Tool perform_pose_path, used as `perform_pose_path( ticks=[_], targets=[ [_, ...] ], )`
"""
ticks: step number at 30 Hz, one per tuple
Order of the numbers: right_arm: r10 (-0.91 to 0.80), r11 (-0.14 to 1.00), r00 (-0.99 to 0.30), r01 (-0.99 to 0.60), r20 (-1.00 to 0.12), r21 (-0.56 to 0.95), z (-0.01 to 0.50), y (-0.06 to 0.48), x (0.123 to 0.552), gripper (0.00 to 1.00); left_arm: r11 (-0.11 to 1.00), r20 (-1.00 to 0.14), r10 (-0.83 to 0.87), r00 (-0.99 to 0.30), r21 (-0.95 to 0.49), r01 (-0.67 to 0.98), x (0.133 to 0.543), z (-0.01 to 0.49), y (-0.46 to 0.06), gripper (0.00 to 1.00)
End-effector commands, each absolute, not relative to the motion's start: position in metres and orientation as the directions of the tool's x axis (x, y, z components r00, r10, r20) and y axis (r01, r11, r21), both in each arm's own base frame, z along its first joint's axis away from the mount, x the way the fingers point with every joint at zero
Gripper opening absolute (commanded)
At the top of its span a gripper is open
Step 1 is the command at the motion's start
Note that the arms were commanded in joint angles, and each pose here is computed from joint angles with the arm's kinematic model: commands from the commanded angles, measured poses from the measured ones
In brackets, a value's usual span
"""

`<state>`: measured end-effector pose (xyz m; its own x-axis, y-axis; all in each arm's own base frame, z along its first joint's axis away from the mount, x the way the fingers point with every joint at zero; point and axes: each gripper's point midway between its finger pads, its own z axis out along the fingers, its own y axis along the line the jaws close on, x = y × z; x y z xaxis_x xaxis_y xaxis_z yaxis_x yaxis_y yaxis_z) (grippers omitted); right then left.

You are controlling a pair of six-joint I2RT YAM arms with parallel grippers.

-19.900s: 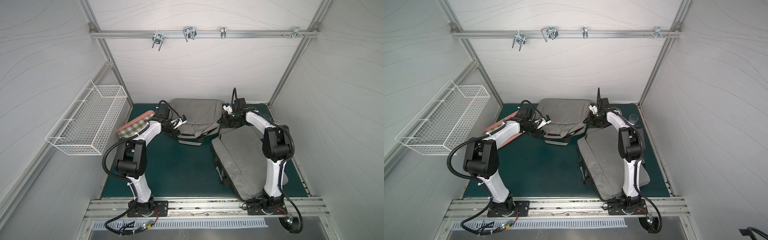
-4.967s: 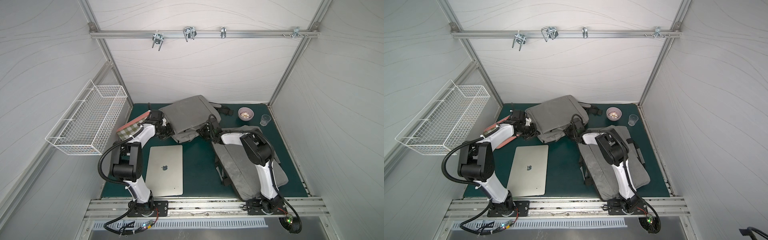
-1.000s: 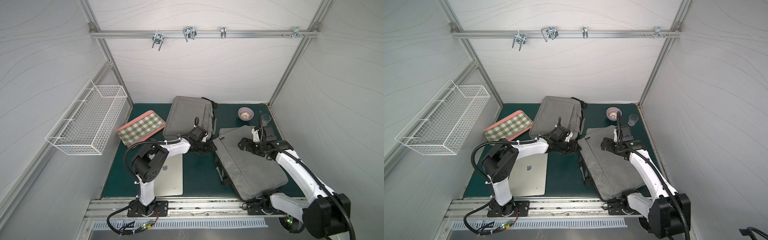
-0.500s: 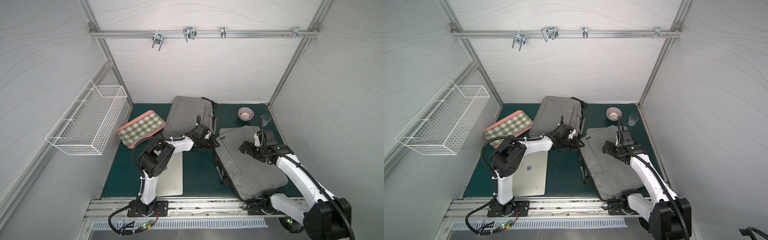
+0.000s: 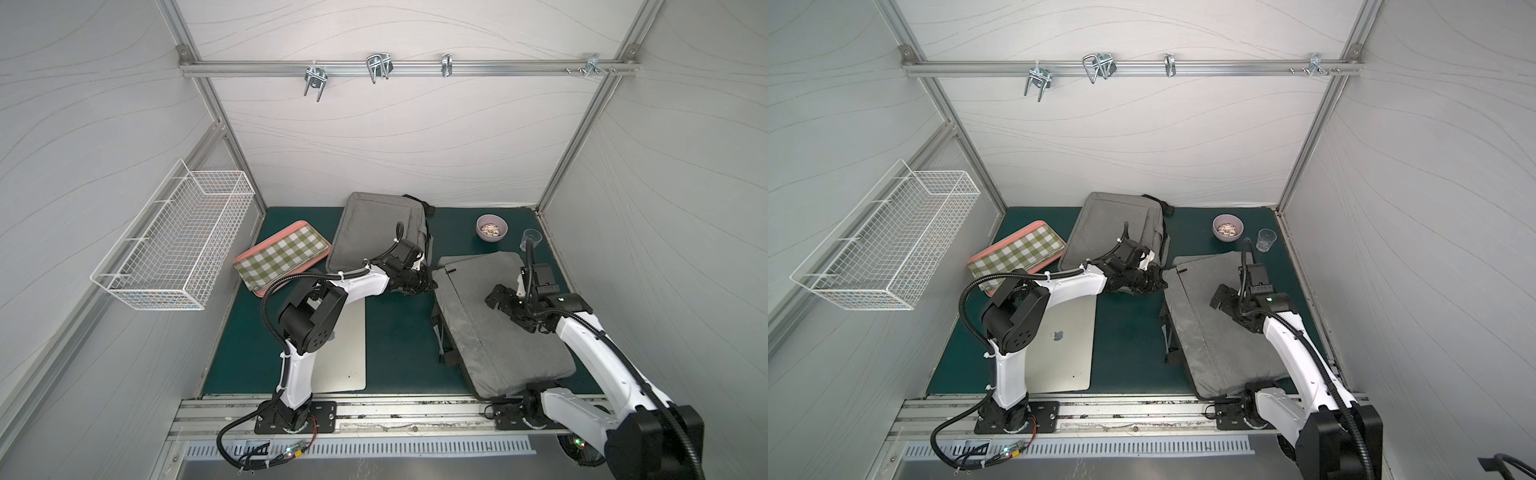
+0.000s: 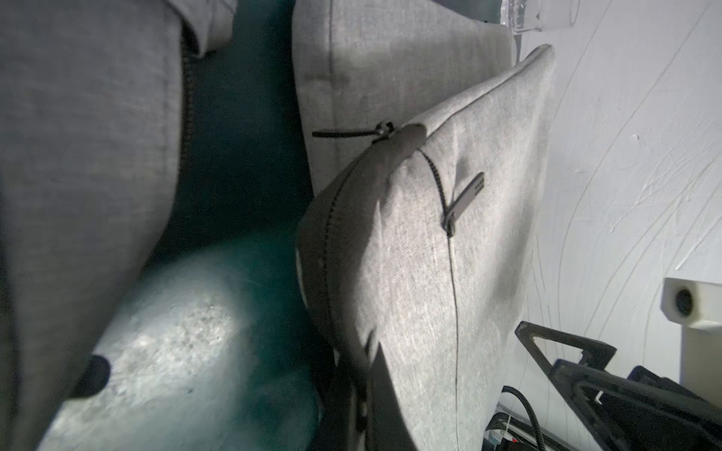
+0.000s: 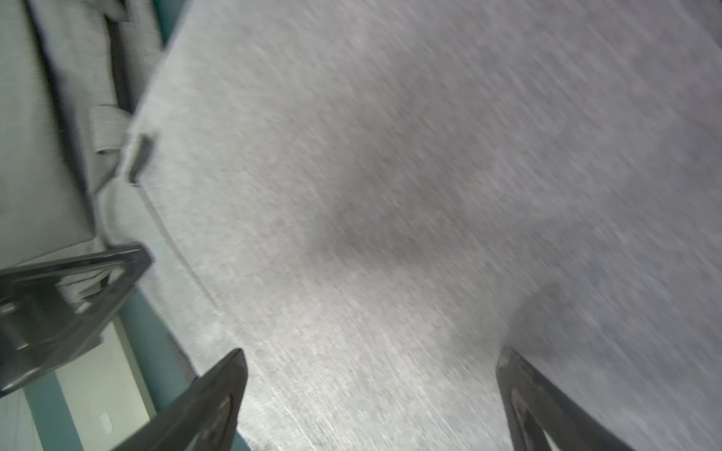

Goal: Open the zippered laptop bag and take out the laptop
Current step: Adjust the zippered laptop bag.

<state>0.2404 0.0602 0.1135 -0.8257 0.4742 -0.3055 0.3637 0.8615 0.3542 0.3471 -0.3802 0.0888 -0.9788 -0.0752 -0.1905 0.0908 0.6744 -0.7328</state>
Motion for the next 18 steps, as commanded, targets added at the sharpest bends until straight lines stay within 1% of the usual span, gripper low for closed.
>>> perform_pose_path(
  ticks=[1,5,8,14,18],
  targets=[
    [0.556,0.828,-0.781,0.489,-0.283,0.276,0.114,0.039,0.223,0.99,0.614,-0.333,-0.072,-0.94,-0.758,0.221,0.363,0.153,-0.388,0.0],
    [0.59,0.806,-0.76,0.531,-0.274,0.262,0.111,0.032,0.218,0.99,0.609,-0.396,-0.11,-0.912,-0.752,0.253,0.374,0.181,-0.374,0.0],
    [0.605,0.794,-0.755,0.546,-0.255,0.268,0.108,0.033,0.216,0.99,0.631,-0.434,-0.155,-0.887,-0.735,0.249,0.385,0.195,-0.355,0.0],
    [0.601,0.797,-0.752,0.536,-0.271,0.28,0.112,0.033,0.221,0.99,0.682,-0.471,-0.267,-0.841,-0.709,0.18,0.408,0.197,-0.319,0.0],
    [0.596,0.801,-0.751,0.53,-0.285,0.279,0.117,0.031,0.223,0.99,0.718,-0.471,-0.372,-0.8,-0.692,0.074,0.42,0.188,-0.287,0.0]
  ],
)
